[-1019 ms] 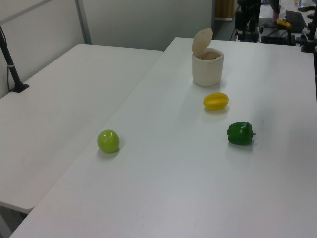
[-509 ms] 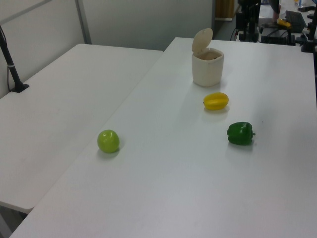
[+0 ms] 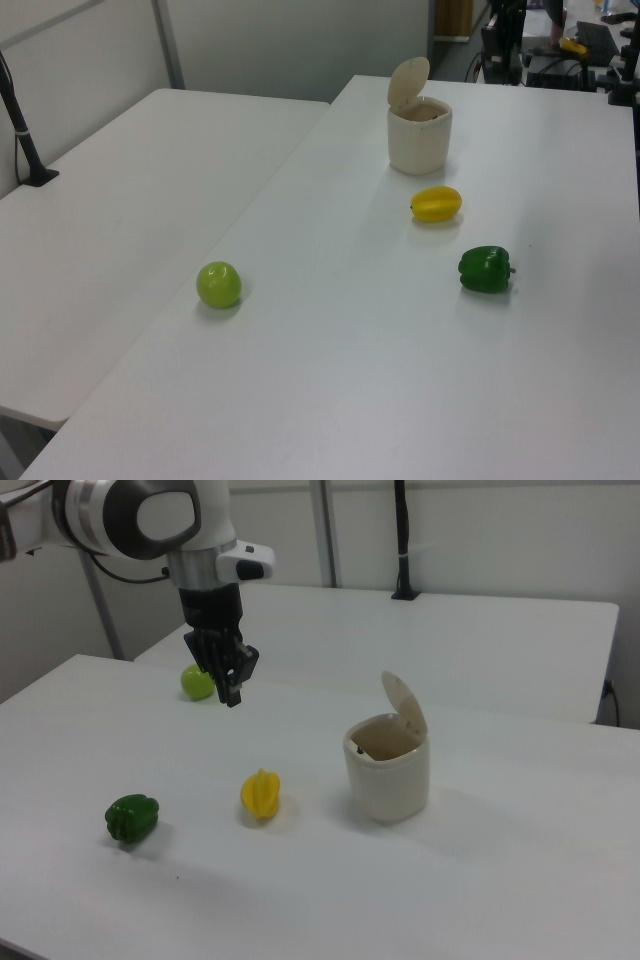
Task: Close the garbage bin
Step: 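Move the gripper over to the open lid of the cream bin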
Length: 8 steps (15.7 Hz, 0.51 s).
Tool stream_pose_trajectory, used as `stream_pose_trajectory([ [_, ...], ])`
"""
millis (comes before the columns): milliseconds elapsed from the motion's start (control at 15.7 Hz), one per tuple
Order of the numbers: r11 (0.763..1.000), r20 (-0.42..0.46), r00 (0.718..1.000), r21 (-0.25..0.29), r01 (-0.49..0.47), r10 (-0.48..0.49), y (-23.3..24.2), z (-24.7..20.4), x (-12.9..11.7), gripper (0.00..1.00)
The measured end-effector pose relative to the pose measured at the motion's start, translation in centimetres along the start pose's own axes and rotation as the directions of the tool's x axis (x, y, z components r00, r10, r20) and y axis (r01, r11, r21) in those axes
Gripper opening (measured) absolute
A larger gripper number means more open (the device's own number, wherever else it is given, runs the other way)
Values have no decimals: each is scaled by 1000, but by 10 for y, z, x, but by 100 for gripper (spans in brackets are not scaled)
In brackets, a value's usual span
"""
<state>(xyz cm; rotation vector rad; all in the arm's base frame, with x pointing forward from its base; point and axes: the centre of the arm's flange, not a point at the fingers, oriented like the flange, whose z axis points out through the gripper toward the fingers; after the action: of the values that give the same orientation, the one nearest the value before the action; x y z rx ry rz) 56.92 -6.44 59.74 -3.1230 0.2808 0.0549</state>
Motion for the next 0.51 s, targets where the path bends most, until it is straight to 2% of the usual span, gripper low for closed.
stream_pose_trajectory([
  [255,1000,-13,1000,1,-12,12,7,-6,1,12],
  [509,999,-25,999,3,-46,46,8,-10,1,12],
])
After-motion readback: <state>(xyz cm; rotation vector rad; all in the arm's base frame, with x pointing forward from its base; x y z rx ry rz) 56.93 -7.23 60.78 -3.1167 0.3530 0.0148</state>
